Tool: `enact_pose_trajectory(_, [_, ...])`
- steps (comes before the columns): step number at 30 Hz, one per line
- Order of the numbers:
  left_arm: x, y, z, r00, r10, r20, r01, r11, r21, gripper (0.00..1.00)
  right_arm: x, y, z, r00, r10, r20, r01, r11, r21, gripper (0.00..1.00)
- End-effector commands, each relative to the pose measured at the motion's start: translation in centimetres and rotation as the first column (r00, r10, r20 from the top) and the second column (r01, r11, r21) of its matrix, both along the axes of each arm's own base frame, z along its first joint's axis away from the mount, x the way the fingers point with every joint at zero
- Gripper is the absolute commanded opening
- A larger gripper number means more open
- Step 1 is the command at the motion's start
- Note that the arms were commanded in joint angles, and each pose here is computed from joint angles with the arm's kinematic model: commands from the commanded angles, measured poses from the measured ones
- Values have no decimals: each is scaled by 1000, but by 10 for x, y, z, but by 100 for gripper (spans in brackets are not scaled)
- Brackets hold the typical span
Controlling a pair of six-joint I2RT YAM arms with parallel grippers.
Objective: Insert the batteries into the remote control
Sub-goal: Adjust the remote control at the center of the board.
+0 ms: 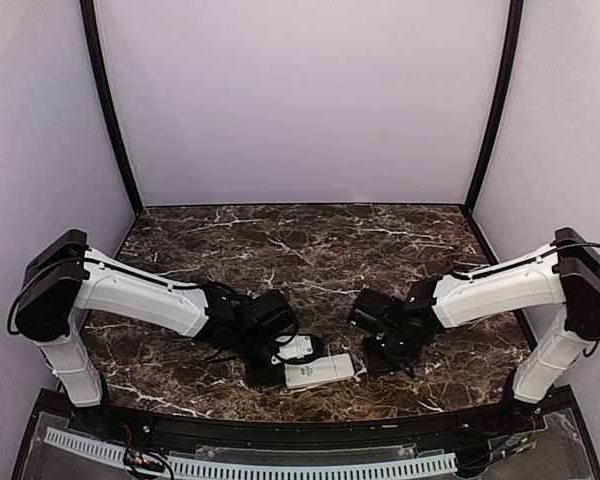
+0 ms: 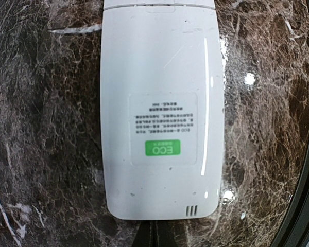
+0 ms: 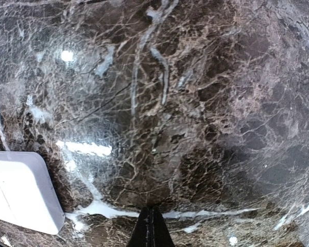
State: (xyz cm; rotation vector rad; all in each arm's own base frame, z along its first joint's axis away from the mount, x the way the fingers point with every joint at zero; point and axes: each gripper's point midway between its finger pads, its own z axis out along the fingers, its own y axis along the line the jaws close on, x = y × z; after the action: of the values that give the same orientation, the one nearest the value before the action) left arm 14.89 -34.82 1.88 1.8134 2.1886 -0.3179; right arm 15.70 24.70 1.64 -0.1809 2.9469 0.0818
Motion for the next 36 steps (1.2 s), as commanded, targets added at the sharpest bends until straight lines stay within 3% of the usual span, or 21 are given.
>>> enact_pose_trajectory(1, [-4, -7, 2, 1000, -7, -19, 7, 1000, -16, 0, -18, -1, -17, 998, 4, -62, -7, 999, -47, 0])
enact_pose_trajectory(8, [-4, -8, 2, 1000, -11, -21, 10, 1000, -15, 0, -27, 90, -22, 980, 173, -98, -163, 982, 100, 0])
enact_pose_trajectory(11, [-4, -8, 2, 1000, -11, -22, 11, 1000, -16, 0, -21, 102, -14, 981, 181, -66, -172, 978, 122, 0])
enact_pose_trajectory(16, [-4, -8, 2, 1000, -12, -21, 12, 1000, -16, 0, -13, 82, -5, 990, 139, -39, -135, 985, 103, 0])
enact_pose_trajectory(25, [-4, -8, 2, 1000, -14, -21, 13, 1000, -15, 0, -3, -14, 4, 1000, -20, -7, 20, 1000, -18, 0])
enact_pose_trajectory(29, [0, -6, 5, 1000, -2, 1, 2, 1000, -5, 0, 4, -10, 22, 994, 96, 52, -97, 995, 15, 0])
enact_pose_trajectory(30, [5, -6, 9, 1000, 15, 13, -15, 1000, -13, 0, 7, -5, 31, 984, 159, 79, -161, 987, 20, 2])
enact_pose_trajectory(33, [24, -3, 28, 995, 89, 36, -87, 994, -62, 7, 18, 16, 71, 910, 366, 197, -382, 923, 48, 22])
enact_pose_trajectory(36, [48, 2, 68, 982, 183, 51, -171, 968, -185, 23, 19, 46, 116, 747, 567, 347, -628, 774, 86, 45])
